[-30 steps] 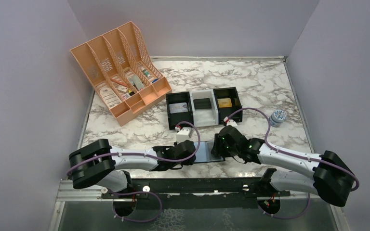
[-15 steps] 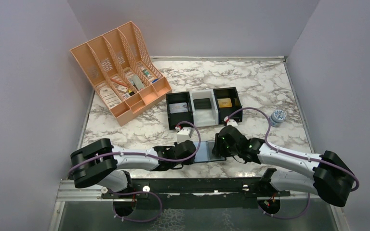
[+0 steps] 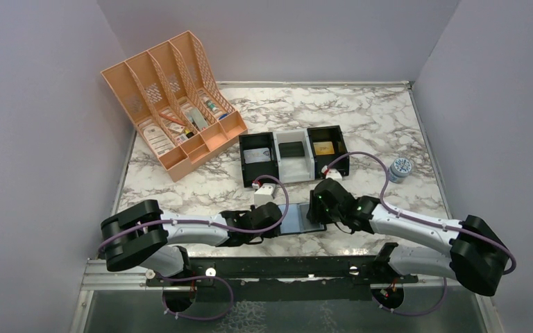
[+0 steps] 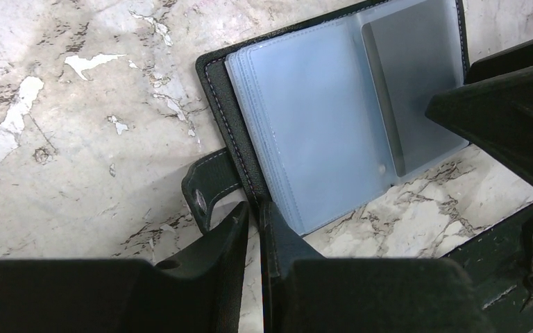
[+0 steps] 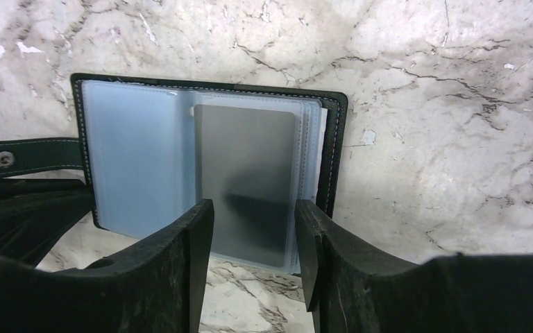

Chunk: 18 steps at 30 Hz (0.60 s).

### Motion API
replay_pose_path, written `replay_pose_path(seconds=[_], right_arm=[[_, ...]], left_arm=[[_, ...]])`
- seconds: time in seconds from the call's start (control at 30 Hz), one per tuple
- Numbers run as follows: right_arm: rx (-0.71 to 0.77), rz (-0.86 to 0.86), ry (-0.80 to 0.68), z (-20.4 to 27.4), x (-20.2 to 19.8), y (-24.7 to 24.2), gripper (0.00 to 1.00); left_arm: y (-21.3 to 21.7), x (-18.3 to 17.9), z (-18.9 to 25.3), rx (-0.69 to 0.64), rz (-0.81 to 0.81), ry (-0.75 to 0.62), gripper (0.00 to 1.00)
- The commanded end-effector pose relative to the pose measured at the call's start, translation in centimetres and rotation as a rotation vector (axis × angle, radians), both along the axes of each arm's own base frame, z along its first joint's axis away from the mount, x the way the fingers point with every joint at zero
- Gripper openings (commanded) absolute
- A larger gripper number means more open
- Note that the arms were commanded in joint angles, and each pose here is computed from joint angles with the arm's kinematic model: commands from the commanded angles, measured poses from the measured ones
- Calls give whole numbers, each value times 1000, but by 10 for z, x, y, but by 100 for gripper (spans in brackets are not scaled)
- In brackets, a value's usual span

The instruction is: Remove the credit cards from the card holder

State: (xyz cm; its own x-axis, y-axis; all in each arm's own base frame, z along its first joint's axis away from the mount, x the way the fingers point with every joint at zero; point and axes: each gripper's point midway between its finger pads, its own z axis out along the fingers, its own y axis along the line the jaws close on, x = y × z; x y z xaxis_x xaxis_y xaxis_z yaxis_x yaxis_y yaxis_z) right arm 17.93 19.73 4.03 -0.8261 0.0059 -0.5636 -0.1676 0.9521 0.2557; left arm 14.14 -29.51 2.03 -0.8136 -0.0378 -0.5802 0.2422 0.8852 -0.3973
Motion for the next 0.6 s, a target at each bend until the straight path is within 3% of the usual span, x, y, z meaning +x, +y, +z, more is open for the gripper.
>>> replay_pose_path(seconds=[0.0,0.57], right_arm=[[2,12,19,-8,-1,4,48],[62,42,13,5,-2,15,46]], left_arm=[[8,1,0,19,11,-17,15],[-1,0,2,24,-26,-12,15]])
